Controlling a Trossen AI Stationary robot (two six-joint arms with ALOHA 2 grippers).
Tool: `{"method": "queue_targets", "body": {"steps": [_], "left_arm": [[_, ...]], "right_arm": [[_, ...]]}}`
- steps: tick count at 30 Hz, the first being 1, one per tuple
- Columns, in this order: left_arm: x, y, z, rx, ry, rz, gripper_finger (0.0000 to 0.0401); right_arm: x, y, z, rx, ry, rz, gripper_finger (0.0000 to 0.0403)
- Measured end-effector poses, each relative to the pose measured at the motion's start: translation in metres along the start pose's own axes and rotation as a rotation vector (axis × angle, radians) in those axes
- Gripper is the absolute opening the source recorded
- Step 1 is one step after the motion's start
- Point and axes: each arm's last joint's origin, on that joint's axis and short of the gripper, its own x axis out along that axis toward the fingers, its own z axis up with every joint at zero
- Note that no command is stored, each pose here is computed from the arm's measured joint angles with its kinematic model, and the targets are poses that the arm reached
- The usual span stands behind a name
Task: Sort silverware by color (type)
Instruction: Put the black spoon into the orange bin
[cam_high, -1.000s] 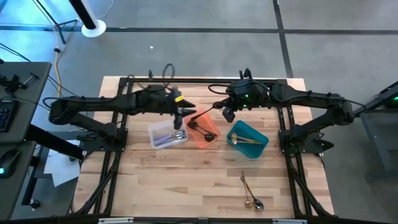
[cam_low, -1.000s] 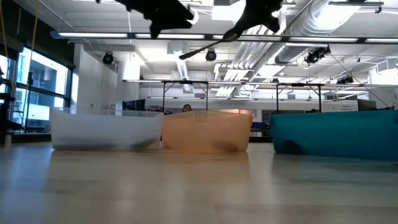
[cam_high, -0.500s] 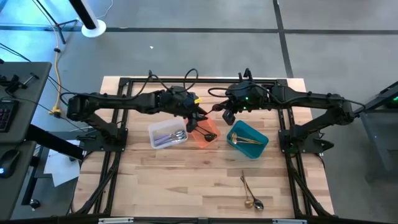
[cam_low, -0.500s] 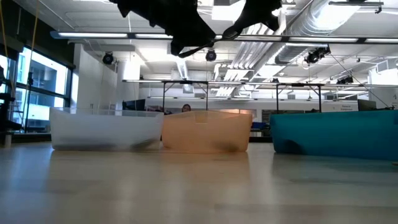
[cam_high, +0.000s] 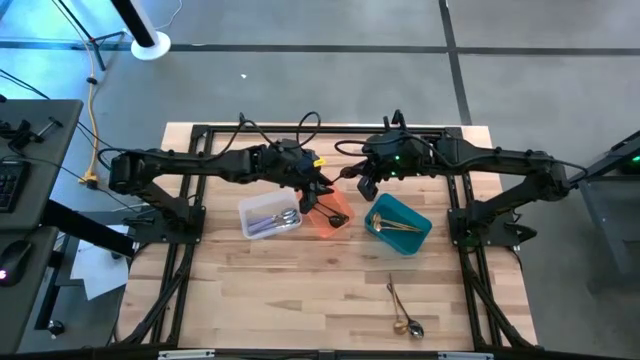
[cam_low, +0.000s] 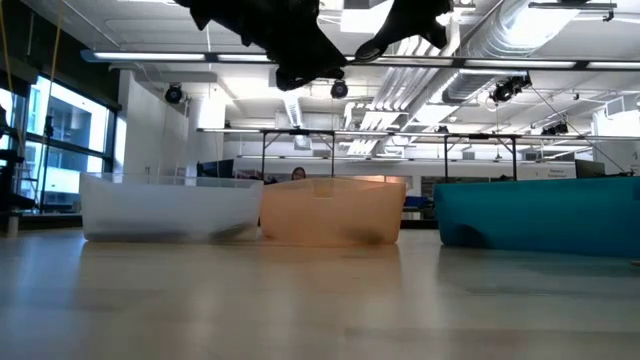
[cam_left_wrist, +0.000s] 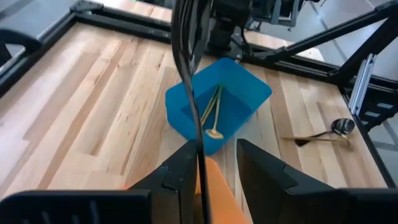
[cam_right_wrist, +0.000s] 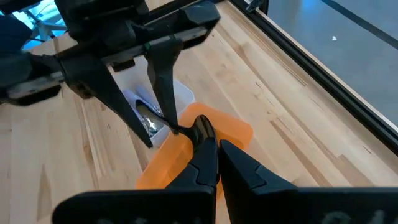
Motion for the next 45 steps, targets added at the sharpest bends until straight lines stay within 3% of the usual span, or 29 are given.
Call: {"method": "queue_targets", "body": {"steps": [16, 25, 28, 38, 45], "left_arm": [[0.001, 0.001, 0.000, 0.041, -0.002, 0.028, 0.0007], [0.000, 0.006, 0.000, 0.038, 0.003, 0.039, 0.0002], [0.000, 0.006, -0.002, 0.036, 0.018, 0.038, 0.0001], [-0.001, 0.008, -0.004, 0.057, 0.042, 0.048, 0.0001], [-0.024, 0.017, -0.008, 0.106, 0.147, 0.148, 0.0000]], "right_arm": [[0.000, 0.000, -0.001, -0.002, 0.008, 0.007, 0.0000], [0.000, 0.000, -0.001, -0.053, 0.011, 0.018, 0.0007], [0.000, 0.000, -0.001, -0.050, 0.018, 0.039, 0.0038], [-0.004, -0.004, 0.000, -0.079, 0.006, 0.009, 0.0205], [-0.035, -0.025, -0.012, -0.023, 0.100, -0.119, 0.0233]]}}
